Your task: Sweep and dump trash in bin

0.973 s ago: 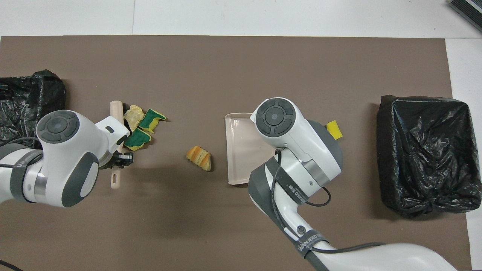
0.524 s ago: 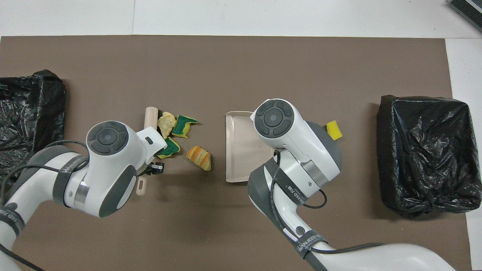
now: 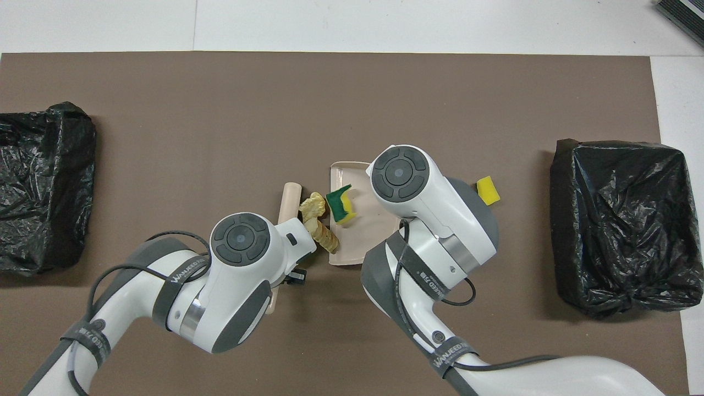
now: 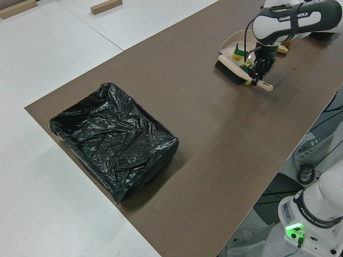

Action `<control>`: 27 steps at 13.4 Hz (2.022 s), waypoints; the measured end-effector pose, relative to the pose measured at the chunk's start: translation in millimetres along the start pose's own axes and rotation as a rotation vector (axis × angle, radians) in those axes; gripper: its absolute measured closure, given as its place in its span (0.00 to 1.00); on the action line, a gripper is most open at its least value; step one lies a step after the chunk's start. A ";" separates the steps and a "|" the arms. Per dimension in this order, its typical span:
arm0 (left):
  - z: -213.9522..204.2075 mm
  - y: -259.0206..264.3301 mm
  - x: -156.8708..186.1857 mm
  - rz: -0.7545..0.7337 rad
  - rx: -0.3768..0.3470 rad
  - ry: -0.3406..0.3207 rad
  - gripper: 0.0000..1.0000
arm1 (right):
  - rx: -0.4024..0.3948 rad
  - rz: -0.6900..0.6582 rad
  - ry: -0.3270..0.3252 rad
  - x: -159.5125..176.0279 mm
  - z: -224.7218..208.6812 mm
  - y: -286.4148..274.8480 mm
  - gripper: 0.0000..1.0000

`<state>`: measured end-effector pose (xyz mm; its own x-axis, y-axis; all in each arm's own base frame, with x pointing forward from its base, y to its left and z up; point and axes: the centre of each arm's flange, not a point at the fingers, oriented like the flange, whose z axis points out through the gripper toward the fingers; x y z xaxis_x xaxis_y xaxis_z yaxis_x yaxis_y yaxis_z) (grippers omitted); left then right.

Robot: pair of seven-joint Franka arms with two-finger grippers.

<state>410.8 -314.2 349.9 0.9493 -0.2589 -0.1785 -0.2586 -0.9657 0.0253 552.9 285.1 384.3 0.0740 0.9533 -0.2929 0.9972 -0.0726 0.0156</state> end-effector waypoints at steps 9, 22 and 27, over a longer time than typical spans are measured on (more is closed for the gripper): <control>-33.1 86.0 -14.2 -0.128 -0.126 0.033 0.74 | 0.038 0.027 0.155 -21.6 29.3 16.4 0.69; -128.7 7.7 12.6 -0.345 -0.173 0.031 0.74 | -0.007 -0.095 0.303 -86.2 28.9 48.4 0.69; -139.2 16.9 -8.8 -0.521 -0.161 -0.004 0.74 | 0.023 -0.159 0.261 -145.2 -20.3 37.3 0.69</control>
<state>423.0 -331.3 488.9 0.9437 0.2543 -0.2117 0.2765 -0.9575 0.0823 579.5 149.9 446.9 -0.0811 0.9961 -0.0344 0.9962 0.0800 -0.0332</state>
